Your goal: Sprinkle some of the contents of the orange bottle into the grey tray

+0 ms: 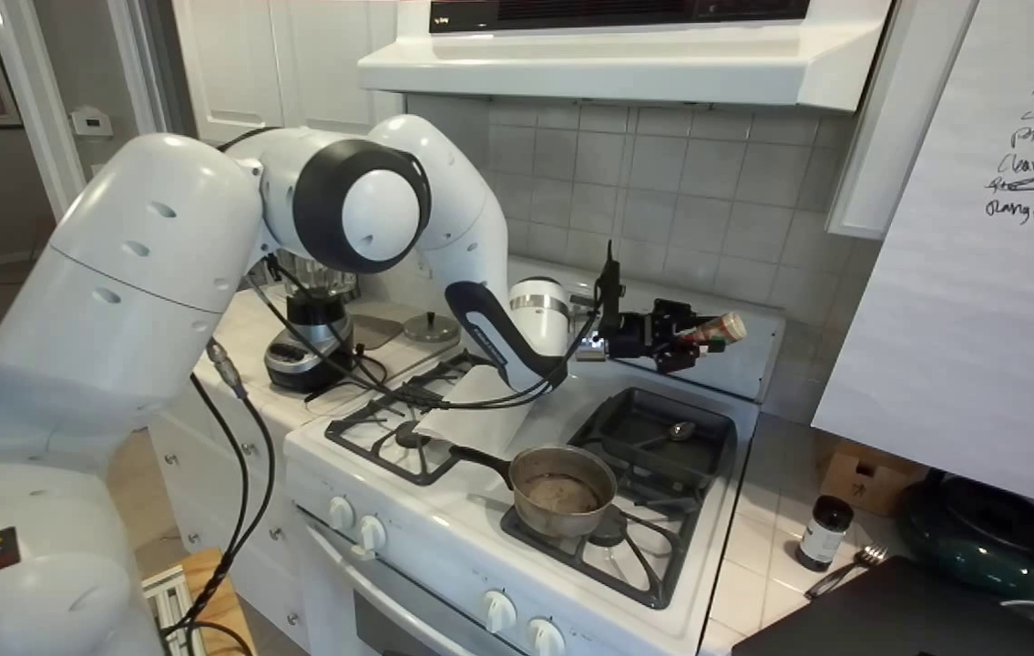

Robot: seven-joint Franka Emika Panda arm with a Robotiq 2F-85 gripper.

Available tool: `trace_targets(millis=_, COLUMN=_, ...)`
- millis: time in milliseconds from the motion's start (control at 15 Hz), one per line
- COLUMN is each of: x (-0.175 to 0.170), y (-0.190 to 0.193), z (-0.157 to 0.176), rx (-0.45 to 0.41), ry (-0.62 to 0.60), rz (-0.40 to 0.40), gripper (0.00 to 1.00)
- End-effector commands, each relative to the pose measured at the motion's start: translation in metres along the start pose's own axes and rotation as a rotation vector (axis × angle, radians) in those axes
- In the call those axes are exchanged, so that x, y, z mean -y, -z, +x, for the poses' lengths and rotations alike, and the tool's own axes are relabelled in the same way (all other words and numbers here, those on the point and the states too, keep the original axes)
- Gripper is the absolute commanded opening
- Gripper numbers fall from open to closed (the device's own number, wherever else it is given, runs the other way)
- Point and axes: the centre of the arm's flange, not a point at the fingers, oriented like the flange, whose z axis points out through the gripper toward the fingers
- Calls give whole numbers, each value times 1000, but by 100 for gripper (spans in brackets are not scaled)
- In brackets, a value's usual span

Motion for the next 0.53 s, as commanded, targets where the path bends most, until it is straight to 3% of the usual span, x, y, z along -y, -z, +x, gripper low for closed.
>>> trace_targets(millis=0, x=-8, y=-22, z=-20, rx=-48, ry=-70, rz=188, gripper=23)
trace_targets(millis=467, x=-1, y=-60, z=-65, rx=-218, ry=-225, rz=494, gripper=23)
